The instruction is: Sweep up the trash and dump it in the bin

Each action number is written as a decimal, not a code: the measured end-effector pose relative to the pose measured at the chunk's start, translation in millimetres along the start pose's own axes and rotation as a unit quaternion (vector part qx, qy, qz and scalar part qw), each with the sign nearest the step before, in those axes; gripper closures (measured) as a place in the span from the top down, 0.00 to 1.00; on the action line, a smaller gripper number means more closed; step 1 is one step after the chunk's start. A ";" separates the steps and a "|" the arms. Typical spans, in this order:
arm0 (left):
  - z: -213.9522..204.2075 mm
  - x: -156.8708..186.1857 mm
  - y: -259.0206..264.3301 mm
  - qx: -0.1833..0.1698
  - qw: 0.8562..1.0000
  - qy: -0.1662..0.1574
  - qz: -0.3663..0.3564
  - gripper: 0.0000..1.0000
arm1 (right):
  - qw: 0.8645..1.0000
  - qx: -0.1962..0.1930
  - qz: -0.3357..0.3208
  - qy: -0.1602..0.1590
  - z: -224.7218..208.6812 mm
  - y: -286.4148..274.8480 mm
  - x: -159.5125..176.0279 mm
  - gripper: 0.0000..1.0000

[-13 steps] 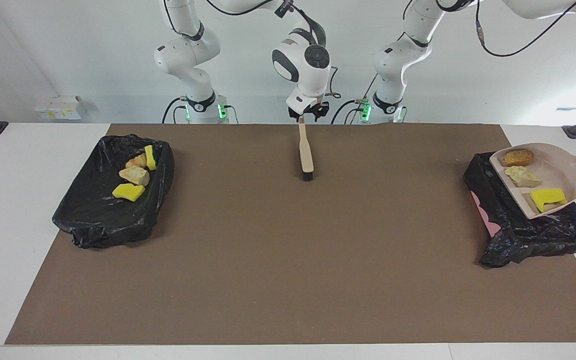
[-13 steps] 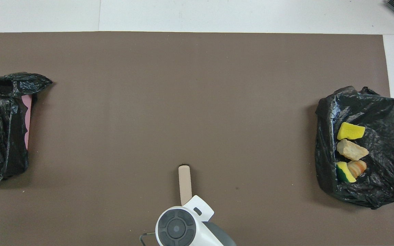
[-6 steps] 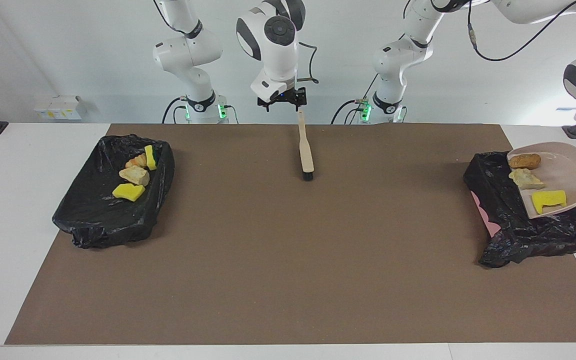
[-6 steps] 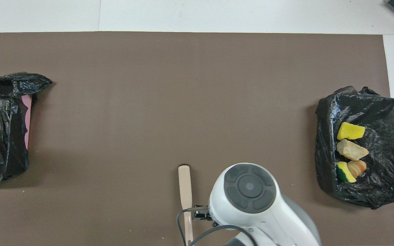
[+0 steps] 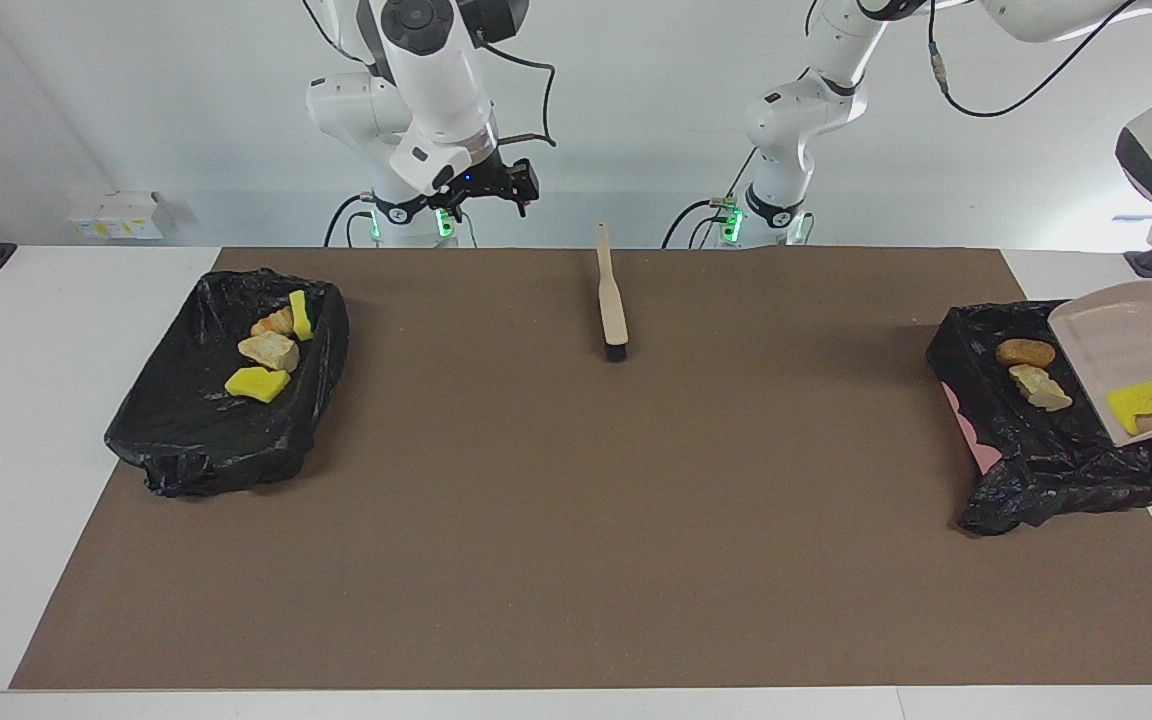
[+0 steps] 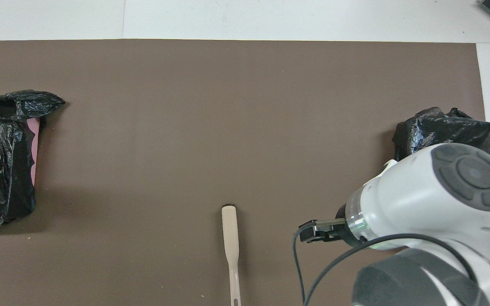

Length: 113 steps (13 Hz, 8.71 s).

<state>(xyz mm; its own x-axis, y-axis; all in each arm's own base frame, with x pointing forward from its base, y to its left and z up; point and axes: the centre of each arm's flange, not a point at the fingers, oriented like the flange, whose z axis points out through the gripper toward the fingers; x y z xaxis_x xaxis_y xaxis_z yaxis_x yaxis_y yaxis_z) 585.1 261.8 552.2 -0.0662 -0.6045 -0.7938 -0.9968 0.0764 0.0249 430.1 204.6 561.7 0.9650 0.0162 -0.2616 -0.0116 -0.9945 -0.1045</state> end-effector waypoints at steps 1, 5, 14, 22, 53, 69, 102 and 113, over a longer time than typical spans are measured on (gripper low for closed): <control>-5.3 -1.9 -0.2 0.003 1.000 -0.011 -0.010 0.31 | 1.000 0.002 0.007 0.003 -10.0 9.5 1.5 1.00; -37.2 -2.2 3.7 -0.006 0.998 -0.051 -0.044 0.31 | 0.999 -0.018 0.015 0.027 -32.4 21.1 2.6 1.00; -74.7 24.8 21.7 0.008 0.989 -0.131 -0.075 0.31 | 0.997 -0.042 0.039 0.061 -56.9 46.2 9.3 1.00; -120.7 68.0 30.8 -0.055 0.987 -0.032 -0.147 0.31 | 0.996 -0.043 0.049 0.062 -58.9 55.8 12.6 1.00; -361.8 471.2 11.1 -0.285 0.695 0.315 -0.581 0.31 | 0.995 -0.039 0.065 0.069 -71.1 97.3 20.9 1.00; -352.1 493.1 -10.4 -0.309 0.619 0.320 -0.647 0.91 | 0.993 -0.071 0.041 0.088 -91.4 129.3 36.2 1.00; -227.2 160.6 -9.4 -0.327 0.662 0.307 -0.601 1.00 | 0.992 -0.065 0.068 0.088 -94.7 156.5 38.9 1.00; -236.4 147.7 -7.4 -0.326 0.663 0.308 -0.600 1.00 | 0.977 -0.052 0.156 0.133 -59.2 254.6 53.1 1.00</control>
<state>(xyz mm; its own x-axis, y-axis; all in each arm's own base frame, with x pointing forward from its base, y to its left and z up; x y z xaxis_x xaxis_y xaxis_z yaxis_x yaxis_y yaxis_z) 571.9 -15.5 578.4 0.9857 -0.1453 -0.0856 -0.1444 -0.9894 0.0173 493.9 -53.9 578.0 0.9530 -0.3028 -0.0053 -0.3023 -0.9523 0.0420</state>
